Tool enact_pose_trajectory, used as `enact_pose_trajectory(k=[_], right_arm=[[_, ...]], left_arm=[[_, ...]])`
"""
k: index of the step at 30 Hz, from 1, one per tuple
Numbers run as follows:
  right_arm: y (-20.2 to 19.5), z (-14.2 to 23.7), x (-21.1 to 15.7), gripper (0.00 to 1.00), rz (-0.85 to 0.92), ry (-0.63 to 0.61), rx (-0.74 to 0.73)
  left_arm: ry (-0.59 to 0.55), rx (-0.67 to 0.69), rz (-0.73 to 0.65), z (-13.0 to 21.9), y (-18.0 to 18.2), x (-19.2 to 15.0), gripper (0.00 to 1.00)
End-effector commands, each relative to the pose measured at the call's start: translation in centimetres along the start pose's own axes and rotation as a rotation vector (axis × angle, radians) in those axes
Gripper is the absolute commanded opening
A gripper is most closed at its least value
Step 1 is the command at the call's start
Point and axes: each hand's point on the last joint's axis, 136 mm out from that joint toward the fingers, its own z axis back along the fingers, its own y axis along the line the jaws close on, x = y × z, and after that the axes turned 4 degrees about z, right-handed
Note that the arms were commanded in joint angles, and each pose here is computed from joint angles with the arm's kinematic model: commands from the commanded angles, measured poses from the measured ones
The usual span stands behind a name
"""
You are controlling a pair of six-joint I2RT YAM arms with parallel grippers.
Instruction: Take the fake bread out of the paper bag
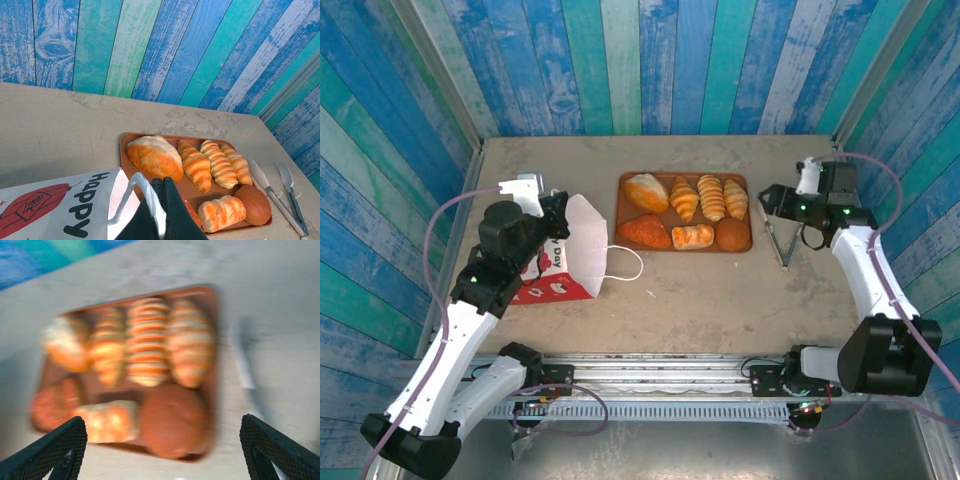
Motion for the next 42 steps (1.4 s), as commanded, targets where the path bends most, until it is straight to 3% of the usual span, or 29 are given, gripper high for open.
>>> enact_pose_trajectory(k=[1, 6, 9, 15, 19, 21, 24, 30, 36, 42], right_arm=[[9.2, -0.5, -1.7, 0.82, 0.023, 0.078, 0.334], [18.1, -2.3, -6.2, 0.77, 0.059, 0.212, 0.559], [21.6, -4.0, -9.9, 0.74, 0.099, 0.313, 0.595], [26.2, -6.4, -16.0, 0.69, 0.156, 0.485, 0.652], [26.8, -8.3, -18.8, 0.63, 0.178, 0.561, 0.627], [26.9, -8.8, -19.3, 0.49, 0.175, 0.579, 0.634], [27.3, -8.8, -18.7, 0.28, 0.189, 0.556, 0.635], [28.1, -7.7, -14.6, 0.01, 0.224, 0.438, 0.636], [30.1, -7.2, -9.6, 0.01, 0.235, 0.336, 0.664], [32.0, -7.0, -4.9, 0.01, 0.245, 0.253, 0.690]], left_arm=[[-0.050, -0.013, 0.005, 0.4, -0.5, 1.5, 0.00], [-0.058, -0.006, 0.011, 0.5, -0.4, 1.6, 0.00], [-0.059, -0.006, 0.015, 0.5, -0.4, 1.6, 0.00], [-0.059, -0.006, 0.015, 0.5, -0.4, 1.6, 0.00], [-0.055, -0.005, 0.018, 0.4, -0.3, 1.5, 0.00], [-0.054, -0.006, 0.019, 0.5, -0.4, 1.5, 0.00], [-0.058, -0.002, 0.017, 0.6, -0.3, 1.6, 0.00], [-0.086, 0.108, 0.054, 0.8, 1.5, 2.2, 0.00], [-0.121, 0.289, 0.062, 0.2, 4.2, 3.6, 0.00], [-0.153, 0.334, 0.057, -1.4, 5.8, 6.3, 0.00]])
